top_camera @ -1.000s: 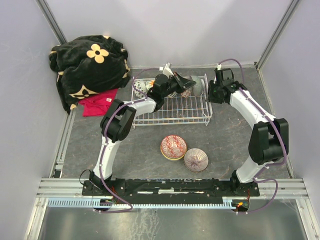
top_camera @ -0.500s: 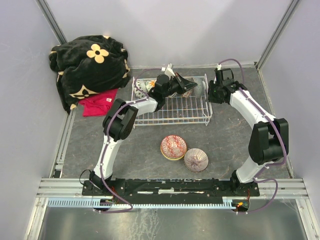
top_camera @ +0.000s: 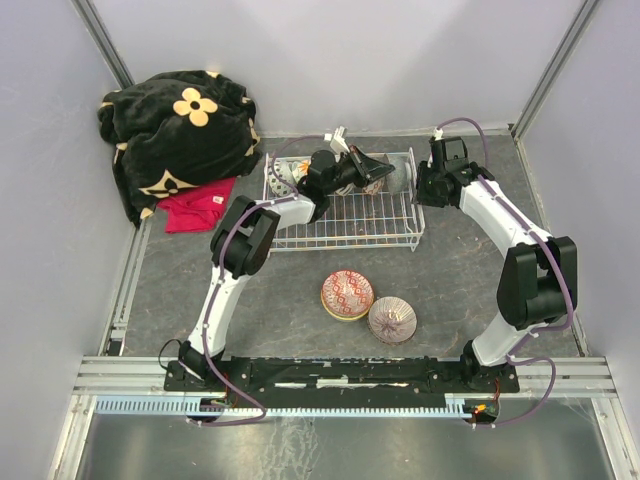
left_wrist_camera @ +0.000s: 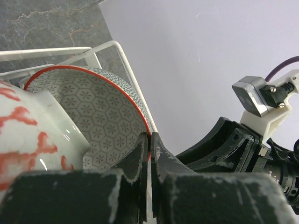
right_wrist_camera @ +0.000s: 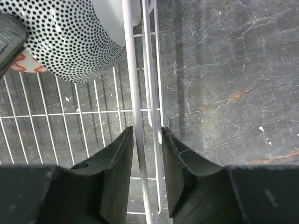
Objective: Load the bowls into the dish rack
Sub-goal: Turn the bowl upside down on the dish rack.
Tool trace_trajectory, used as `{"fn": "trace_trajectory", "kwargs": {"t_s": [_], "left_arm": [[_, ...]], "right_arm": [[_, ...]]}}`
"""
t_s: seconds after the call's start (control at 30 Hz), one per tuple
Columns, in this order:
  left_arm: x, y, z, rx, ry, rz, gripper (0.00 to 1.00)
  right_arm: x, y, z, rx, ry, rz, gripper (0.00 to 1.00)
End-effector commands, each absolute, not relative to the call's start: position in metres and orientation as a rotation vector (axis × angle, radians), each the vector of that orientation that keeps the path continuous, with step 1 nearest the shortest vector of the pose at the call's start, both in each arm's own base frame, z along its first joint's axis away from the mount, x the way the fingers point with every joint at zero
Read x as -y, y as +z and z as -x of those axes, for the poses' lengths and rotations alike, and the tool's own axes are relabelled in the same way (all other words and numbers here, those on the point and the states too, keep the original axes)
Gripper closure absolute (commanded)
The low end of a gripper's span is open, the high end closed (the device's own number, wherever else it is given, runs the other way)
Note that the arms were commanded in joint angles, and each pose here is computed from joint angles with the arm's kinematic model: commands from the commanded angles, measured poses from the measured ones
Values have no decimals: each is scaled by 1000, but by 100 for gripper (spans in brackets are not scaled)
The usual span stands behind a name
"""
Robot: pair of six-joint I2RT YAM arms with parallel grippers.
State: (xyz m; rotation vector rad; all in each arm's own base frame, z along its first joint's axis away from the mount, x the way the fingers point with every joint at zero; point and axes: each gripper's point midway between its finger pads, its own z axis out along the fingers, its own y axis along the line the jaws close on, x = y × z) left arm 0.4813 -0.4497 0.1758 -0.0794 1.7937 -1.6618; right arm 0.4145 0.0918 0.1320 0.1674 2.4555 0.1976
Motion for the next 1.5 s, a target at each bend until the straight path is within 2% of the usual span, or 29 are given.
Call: {"fn": "trace_trajectory", "kwargs": {"t_s": [0.0,0.37,0.83,1.23,1.47], "left_arm": [[453,236,-477,-1591,-1796,-16,97],[457,227,-479,-1599,-1828,-12,97],[454,185,-486,-1825,-1711,32,97],[440,169,-499,-1974,-1522,53,92],[434,159,-505,-2040,-1454,77,85]], "right_arm": [[-95,150,-425,-2400,205,-166,61],[-94,150,-425,-2404,198,-165,61],[-96,144,-424,-2413,206,-160,61],[-100,145,-423,-2413,216,-151,61],[-100,145,-422,-2413,216,-149,61]]}}
